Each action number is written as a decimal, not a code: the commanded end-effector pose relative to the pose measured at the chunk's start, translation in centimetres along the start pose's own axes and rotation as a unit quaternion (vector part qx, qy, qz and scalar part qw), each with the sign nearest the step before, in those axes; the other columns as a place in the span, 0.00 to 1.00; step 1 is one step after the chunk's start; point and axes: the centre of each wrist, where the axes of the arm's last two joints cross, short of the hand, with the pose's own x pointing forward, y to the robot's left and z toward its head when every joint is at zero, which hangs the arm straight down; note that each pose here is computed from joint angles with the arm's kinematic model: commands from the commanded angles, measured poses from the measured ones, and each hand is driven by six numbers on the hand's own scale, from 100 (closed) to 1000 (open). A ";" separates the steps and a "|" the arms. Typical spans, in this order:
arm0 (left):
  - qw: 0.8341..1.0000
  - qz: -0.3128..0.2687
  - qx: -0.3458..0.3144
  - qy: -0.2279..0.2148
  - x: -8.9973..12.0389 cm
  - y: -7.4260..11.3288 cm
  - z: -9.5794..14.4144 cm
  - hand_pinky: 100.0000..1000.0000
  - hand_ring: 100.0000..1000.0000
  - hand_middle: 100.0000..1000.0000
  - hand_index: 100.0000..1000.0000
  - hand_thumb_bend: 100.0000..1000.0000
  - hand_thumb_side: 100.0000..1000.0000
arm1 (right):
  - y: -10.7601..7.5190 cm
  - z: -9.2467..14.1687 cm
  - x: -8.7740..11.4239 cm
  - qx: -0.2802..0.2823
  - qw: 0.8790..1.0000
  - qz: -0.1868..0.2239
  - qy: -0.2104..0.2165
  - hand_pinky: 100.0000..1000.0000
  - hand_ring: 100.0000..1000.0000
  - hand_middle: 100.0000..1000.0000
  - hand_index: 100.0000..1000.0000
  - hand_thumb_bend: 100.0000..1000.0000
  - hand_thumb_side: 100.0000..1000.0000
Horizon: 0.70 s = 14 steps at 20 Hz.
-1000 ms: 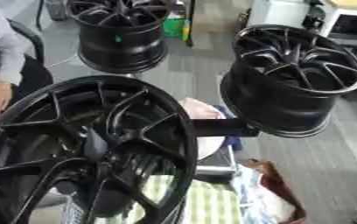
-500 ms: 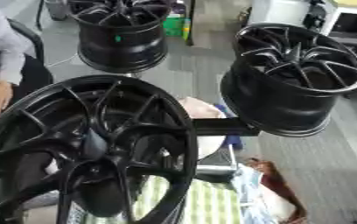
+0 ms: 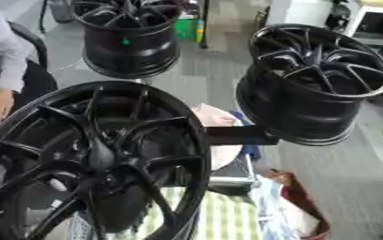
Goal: Pull the pin out of the wheel hub.
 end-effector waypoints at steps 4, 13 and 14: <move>1.000 -0.004 -0.003 -0.016 0.7 0.3 -0.5 0.80 0.78 0.67 0.77 0.13 0.49 | -2.4 -0.4 0.9 -0.039 0.999 -0.025 -0.012 0.75 0.75 0.70 0.82 0.25 0.40; 1.000 -0.003 -0.004 -0.017 0.7 0.2 -0.5 0.80 0.78 0.67 0.77 0.13 0.49 | -3.3 1.5 3.5 -0.052 0.991 -0.087 -0.086 0.74 0.71 0.62 0.75 0.05 0.41; 1.000 -0.003 -0.004 -0.017 0.7 0.2 -0.5 0.80 0.78 0.67 0.77 0.13 0.49 | -3.6 2.0 4.0 -0.048 0.989 -0.098 -0.103 0.73 0.71 0.61 0.75 0.03 0.43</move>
